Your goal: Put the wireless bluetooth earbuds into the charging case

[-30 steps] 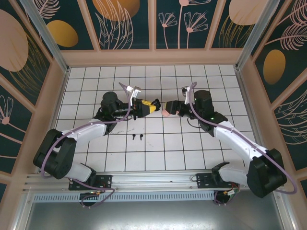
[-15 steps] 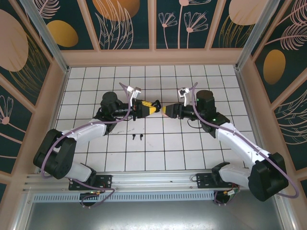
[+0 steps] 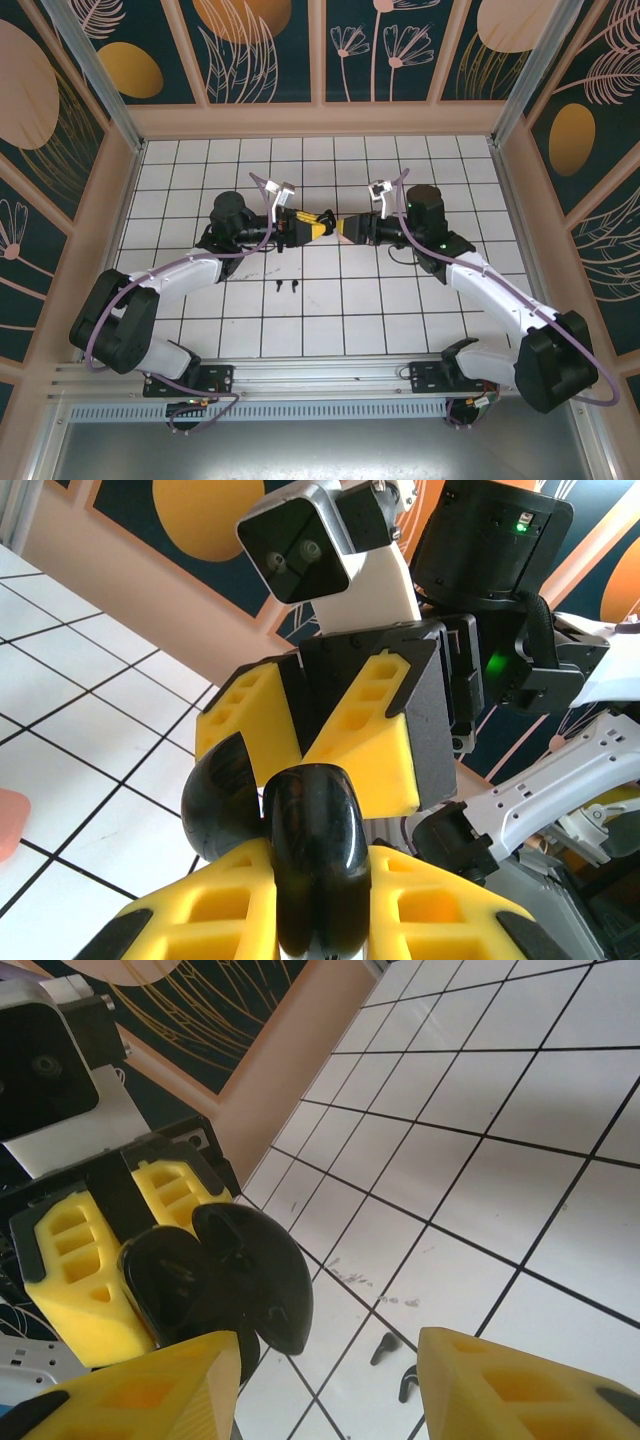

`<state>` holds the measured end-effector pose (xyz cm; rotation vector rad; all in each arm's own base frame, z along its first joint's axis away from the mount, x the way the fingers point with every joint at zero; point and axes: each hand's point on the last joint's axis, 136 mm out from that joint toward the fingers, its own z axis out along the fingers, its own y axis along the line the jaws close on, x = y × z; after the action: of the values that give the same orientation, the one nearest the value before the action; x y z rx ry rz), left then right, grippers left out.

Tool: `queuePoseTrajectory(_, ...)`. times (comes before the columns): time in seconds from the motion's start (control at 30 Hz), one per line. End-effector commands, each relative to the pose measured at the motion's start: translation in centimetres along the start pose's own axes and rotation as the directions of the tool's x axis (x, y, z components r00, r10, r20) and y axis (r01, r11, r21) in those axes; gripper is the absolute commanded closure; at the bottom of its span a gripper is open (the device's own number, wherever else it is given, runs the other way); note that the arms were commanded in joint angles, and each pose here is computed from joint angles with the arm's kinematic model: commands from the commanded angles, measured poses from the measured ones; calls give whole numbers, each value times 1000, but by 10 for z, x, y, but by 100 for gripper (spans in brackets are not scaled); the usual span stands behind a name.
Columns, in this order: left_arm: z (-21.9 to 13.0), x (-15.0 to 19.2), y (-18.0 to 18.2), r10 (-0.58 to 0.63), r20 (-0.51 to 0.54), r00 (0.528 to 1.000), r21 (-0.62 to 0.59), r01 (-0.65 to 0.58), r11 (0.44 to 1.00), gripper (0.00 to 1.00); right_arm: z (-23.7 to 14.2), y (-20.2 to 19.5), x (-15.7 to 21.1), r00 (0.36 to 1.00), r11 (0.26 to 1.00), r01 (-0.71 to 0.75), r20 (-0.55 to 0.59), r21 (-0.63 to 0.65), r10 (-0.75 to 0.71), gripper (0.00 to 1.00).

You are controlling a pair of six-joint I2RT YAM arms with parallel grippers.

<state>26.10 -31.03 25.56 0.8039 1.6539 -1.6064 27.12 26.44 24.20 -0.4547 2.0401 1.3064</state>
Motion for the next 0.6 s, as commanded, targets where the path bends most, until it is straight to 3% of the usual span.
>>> queuePoseTrajectory(0.0,2,-9,-13,55,18,998,42,-56,998,100,2,15,-16,999,998,43,33,-45,-41,50)
queuePoseTrajectory(0.37,5,-11,-15,60,18,998,48,-61,997,100,9,13,-10,999,999,36,11,-40,-36,57)
queuePoseTrajectory(0.57,5,-11,-15,58,18,998,48,-59,997,100,9,11,-9,999,999,38,12,-28,-38,74)
